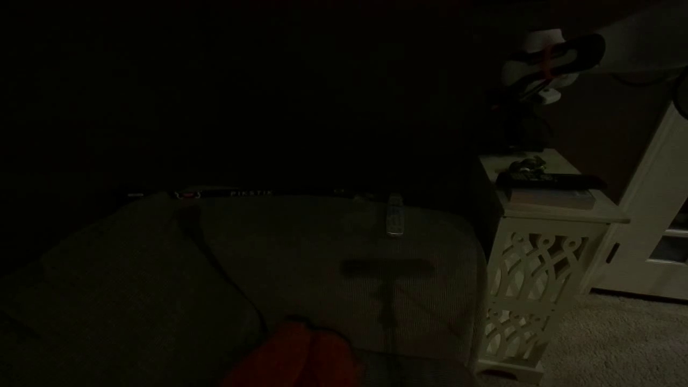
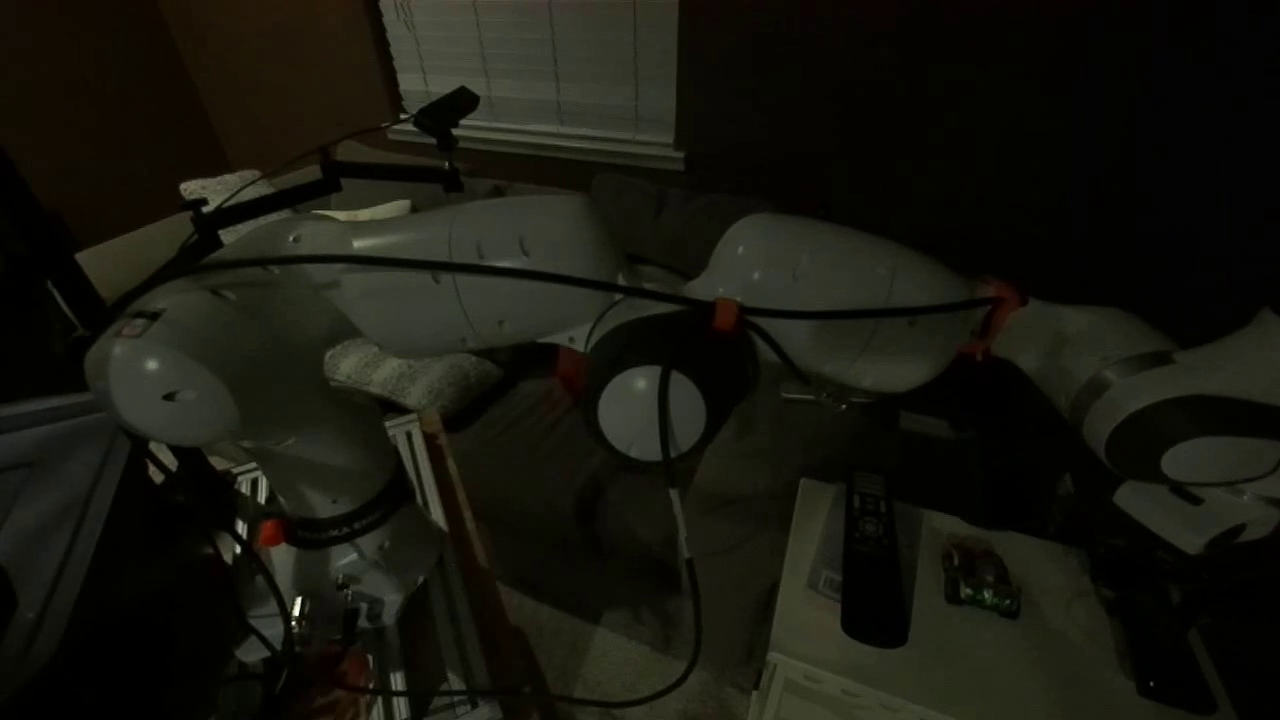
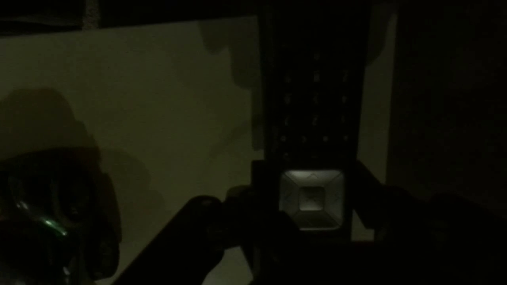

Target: Put the remote controller on the side table

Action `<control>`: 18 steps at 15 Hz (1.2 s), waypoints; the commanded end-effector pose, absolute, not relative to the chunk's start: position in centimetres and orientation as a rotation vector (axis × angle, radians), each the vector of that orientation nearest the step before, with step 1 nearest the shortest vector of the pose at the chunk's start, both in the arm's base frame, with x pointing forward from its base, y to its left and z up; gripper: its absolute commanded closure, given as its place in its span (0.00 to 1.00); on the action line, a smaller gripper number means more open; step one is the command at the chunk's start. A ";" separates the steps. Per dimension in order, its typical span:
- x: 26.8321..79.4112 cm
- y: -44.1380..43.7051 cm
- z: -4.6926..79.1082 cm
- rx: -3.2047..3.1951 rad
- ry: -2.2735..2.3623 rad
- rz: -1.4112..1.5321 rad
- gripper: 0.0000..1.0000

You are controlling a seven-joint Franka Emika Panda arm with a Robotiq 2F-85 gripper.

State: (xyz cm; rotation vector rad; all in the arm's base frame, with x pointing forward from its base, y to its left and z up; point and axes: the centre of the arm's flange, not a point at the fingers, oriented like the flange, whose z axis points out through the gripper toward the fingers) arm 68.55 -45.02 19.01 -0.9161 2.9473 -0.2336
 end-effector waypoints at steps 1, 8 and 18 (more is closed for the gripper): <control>73.9 -49.6 18.2 -1.040 2.926 -0.223 0.72; 73.8 -48.8 17.7 -1.101 2.906 -0.192 0.02; 69.6 -43.1 29.9 -1.414 2.633 -0.252 0.00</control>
